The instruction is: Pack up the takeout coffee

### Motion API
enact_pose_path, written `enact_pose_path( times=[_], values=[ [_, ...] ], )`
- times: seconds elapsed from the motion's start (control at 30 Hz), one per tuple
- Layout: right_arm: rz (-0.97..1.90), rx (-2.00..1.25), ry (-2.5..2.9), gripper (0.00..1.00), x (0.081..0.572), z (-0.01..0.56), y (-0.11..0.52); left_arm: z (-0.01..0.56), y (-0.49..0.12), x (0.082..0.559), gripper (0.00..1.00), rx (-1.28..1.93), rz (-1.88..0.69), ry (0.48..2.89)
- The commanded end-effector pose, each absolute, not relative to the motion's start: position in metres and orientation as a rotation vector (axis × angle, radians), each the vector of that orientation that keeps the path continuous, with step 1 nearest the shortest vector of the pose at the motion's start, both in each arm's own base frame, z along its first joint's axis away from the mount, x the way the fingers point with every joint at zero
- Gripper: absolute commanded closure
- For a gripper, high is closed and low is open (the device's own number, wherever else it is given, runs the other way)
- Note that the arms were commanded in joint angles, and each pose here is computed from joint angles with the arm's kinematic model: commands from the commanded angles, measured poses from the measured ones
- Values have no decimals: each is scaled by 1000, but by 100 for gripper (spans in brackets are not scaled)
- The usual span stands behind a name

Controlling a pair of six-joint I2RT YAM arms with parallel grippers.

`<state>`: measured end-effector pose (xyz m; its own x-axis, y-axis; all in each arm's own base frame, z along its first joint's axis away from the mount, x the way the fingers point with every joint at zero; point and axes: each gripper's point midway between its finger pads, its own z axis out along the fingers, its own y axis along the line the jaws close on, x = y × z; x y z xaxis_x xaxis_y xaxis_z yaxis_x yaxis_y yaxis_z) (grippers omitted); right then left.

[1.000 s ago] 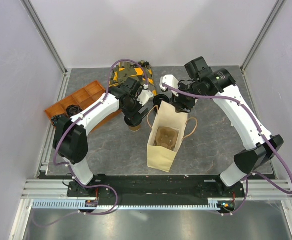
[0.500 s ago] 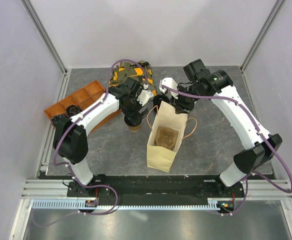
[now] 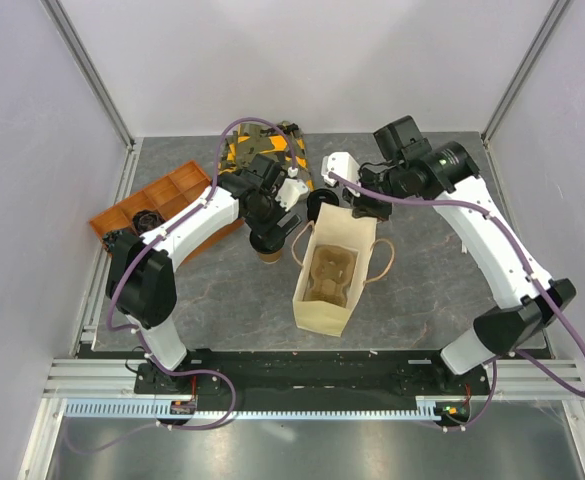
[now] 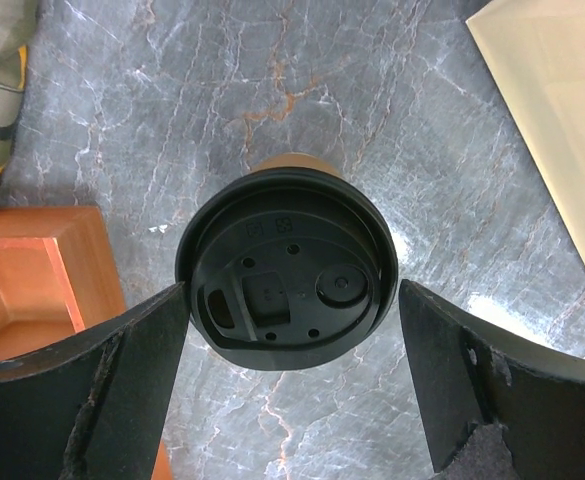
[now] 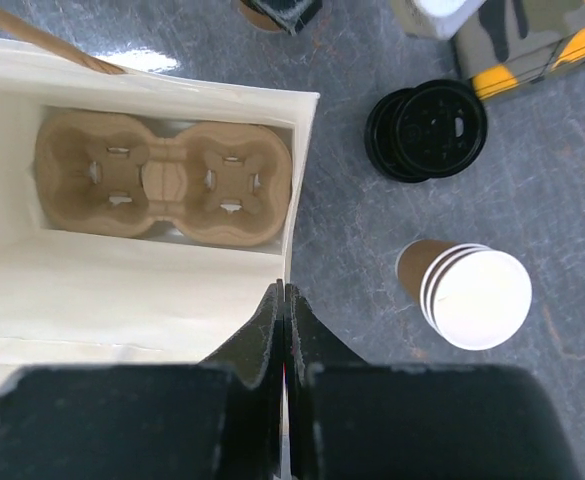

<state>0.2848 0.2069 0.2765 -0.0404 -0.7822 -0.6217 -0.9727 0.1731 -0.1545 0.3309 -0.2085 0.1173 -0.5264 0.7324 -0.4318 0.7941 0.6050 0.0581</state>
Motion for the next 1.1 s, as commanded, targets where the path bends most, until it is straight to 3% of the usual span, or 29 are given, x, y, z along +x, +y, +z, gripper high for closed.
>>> enact_pose_path(
  times=[0.0,1.07],
  values=[
    [365,-1626,1700,100,274,315,213,131,-218,344,9,1170,-210,2365],
    [249,-1583,1669,100,265,319,221,119,-215,329,2,1261,-167,2350]
  ],
)
